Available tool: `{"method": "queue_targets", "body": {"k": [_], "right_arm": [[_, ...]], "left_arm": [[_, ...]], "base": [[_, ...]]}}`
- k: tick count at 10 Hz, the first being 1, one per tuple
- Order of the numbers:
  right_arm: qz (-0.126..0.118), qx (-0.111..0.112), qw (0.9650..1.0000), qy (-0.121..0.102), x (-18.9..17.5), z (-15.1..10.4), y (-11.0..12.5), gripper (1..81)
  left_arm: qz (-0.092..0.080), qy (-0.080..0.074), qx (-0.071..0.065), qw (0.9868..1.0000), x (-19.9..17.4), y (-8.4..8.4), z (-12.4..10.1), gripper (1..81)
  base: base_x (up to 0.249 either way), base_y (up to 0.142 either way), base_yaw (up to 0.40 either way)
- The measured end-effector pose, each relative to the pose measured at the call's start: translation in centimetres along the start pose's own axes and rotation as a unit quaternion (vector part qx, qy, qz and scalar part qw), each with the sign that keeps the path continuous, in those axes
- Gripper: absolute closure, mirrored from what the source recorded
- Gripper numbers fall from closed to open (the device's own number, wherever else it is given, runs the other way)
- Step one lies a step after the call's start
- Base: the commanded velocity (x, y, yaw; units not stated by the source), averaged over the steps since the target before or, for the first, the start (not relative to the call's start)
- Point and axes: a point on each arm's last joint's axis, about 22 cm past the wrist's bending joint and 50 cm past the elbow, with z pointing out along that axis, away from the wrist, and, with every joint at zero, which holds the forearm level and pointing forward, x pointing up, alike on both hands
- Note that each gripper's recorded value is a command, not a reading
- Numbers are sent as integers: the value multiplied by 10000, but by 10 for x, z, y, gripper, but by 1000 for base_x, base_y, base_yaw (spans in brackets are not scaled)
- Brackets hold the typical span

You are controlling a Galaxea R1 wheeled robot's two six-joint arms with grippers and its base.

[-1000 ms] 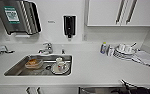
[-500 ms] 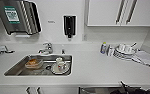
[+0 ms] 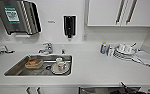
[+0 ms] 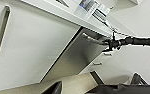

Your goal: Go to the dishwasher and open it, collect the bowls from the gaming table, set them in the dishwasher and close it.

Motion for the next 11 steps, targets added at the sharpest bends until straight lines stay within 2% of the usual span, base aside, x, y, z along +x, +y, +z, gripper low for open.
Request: {"method": "queue_targets", "body": {"k": [2,5,7,10,11], "right_arm": [[51,121,9999,74,-1,2,4,10],[81,173,9998,99,-2,1,8,10],[123,293,9994,150,0,5,1,10],[147,52,9999,32,-7,3,20,10],[139,47,9999,25,-8,5,20,10]], "left_arm": [[-23,15,-30,10000,-2,1,3,10],[-21,16,-29,10000,-2,1,3,10],[-24,22,-31,10000,0,0,4,10],[-48,3,-31,10000,-1,0,3,10],[-70,-1,-31,10000,-2,0,3,10]], "base": [[0,0,0],[-21,0,0],[-72,0,0],[-79,0,0],[-78,0,0]]}}
